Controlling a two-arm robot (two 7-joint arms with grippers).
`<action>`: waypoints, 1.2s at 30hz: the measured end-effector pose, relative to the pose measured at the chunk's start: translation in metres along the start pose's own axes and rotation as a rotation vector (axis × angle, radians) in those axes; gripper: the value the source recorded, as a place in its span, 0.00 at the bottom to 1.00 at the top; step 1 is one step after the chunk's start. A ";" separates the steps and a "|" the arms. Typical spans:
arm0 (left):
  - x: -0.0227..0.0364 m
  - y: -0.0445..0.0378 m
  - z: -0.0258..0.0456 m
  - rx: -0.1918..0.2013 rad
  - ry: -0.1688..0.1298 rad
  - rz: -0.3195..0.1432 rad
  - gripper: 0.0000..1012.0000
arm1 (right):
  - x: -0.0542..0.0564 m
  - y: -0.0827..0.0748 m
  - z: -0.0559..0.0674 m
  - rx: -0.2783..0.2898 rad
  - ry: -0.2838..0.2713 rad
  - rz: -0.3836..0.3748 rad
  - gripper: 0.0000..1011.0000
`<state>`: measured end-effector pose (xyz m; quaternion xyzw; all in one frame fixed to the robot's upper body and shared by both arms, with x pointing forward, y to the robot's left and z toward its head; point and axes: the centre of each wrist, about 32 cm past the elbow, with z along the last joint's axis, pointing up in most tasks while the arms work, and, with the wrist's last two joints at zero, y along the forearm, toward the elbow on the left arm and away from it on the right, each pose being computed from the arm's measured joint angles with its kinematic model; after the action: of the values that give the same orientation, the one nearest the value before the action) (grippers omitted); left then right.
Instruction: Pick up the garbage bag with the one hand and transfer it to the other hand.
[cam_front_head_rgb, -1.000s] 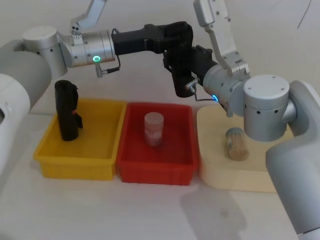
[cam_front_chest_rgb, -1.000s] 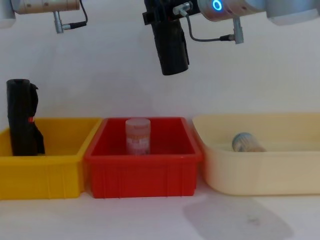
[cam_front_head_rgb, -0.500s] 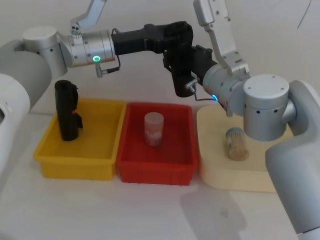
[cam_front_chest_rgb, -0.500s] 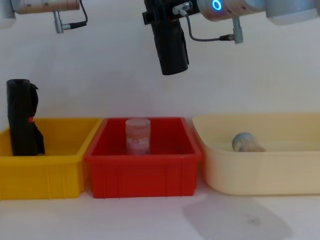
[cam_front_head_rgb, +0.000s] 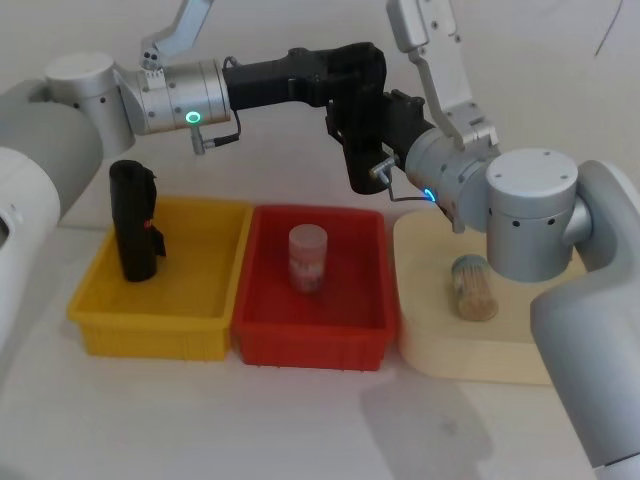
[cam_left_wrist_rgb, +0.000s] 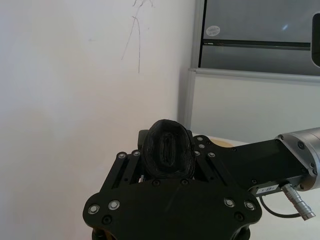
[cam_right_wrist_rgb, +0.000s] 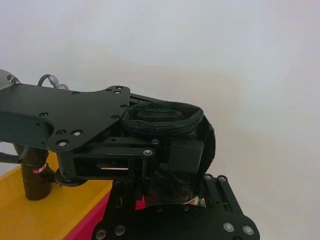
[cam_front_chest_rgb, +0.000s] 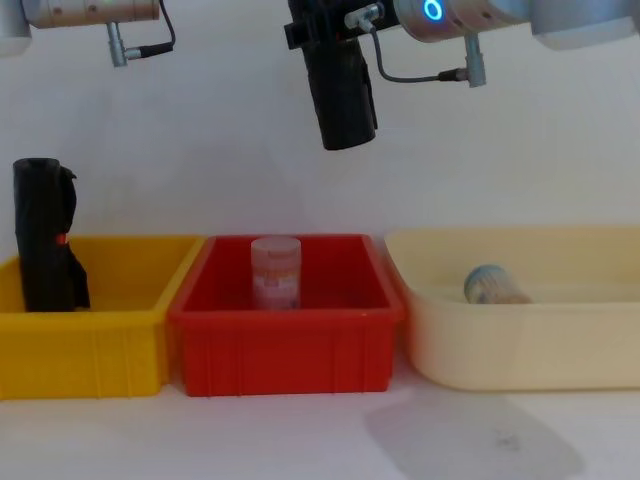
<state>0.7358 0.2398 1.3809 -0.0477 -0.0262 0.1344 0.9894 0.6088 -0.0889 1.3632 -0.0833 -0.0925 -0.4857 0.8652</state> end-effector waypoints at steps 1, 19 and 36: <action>0.0000 0.0000 0.0000 0.000 0.000 0.000 0.36 | 0.000 0.000 0.000 0.000 0.000 0.000 0.56; 0.0000 -0.0001 0.0000 0.000 0.000 0.000 0.53 | 0.000 0.000 0.000 0.000 0.000 0.000 0.56; 0.0000 0.0000 0.0000 0.000 0.000 0.000 0.99 | 0.000 0.001 -0.004 -0.011 -0.044 -0.096 0.56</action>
<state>0.7358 0.2398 1.3809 -0.0476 -0.0262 0.1344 0.9894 0.6098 -0.0894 1.3589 -0.0942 -0.1128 -0.5250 0.8383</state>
